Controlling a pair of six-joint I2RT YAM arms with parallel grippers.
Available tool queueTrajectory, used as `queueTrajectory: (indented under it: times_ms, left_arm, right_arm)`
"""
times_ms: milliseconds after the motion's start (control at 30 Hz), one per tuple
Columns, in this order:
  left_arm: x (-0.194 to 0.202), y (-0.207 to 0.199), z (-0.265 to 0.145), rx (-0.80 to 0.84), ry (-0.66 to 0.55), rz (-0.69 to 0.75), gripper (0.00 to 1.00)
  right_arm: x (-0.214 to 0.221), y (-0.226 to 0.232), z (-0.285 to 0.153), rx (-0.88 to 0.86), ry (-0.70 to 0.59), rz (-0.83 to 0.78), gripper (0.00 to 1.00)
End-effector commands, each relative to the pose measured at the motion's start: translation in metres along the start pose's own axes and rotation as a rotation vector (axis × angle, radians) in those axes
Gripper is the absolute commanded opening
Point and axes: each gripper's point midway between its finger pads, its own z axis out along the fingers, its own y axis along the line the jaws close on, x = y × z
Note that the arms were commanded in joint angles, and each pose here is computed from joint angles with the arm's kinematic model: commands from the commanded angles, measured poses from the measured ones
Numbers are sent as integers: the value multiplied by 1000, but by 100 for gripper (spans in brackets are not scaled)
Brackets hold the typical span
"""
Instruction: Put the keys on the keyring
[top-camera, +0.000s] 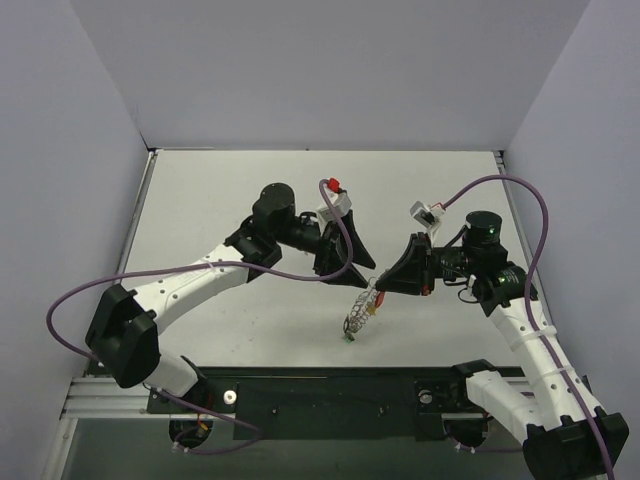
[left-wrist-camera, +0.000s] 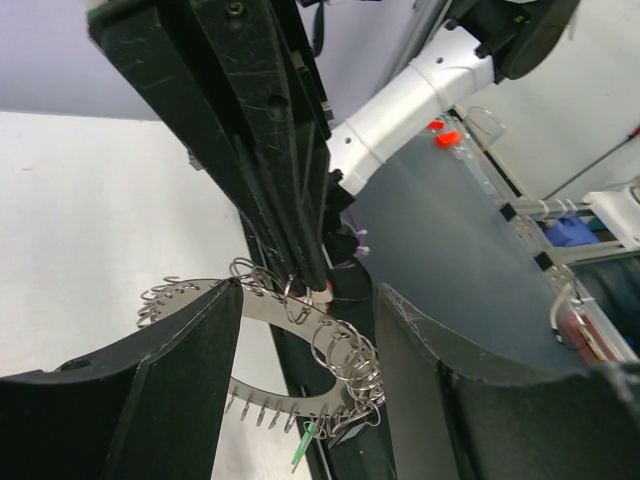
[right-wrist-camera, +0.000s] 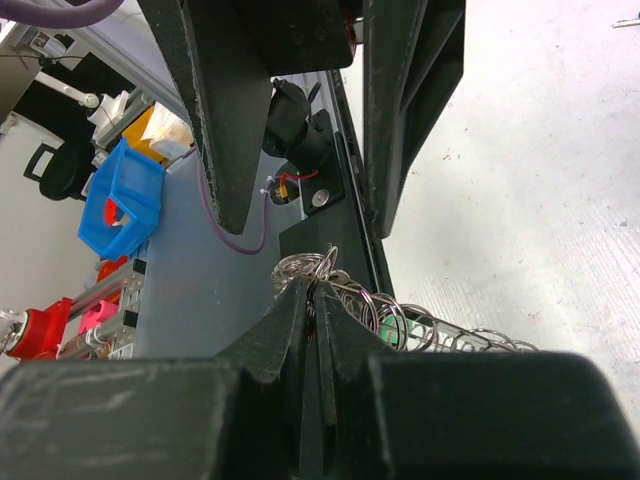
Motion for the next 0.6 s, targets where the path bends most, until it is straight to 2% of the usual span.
queueTrajectory:
  times_ms: [0, 200, 367, 567]
  left_arm:
    - [-23, -21, 0, 115, -7, 62, 62]
    - [-15, -8, 4, 75, 28, 43, 57]
    - [6, 7, 9, 17, 125, 20, 52]
    - [15, 12, 10, 1, 182, 37, 49]
  right_arm:
    - [-5, 10, 1, -47, -7, -65, 0]
    - [-5, 10, 1, -49, -5, -62, 0]
    - [-4, 10, 1, -51, -4, -62, 0]
    - [-5, 10, 1, -50, -5, -62, 0]
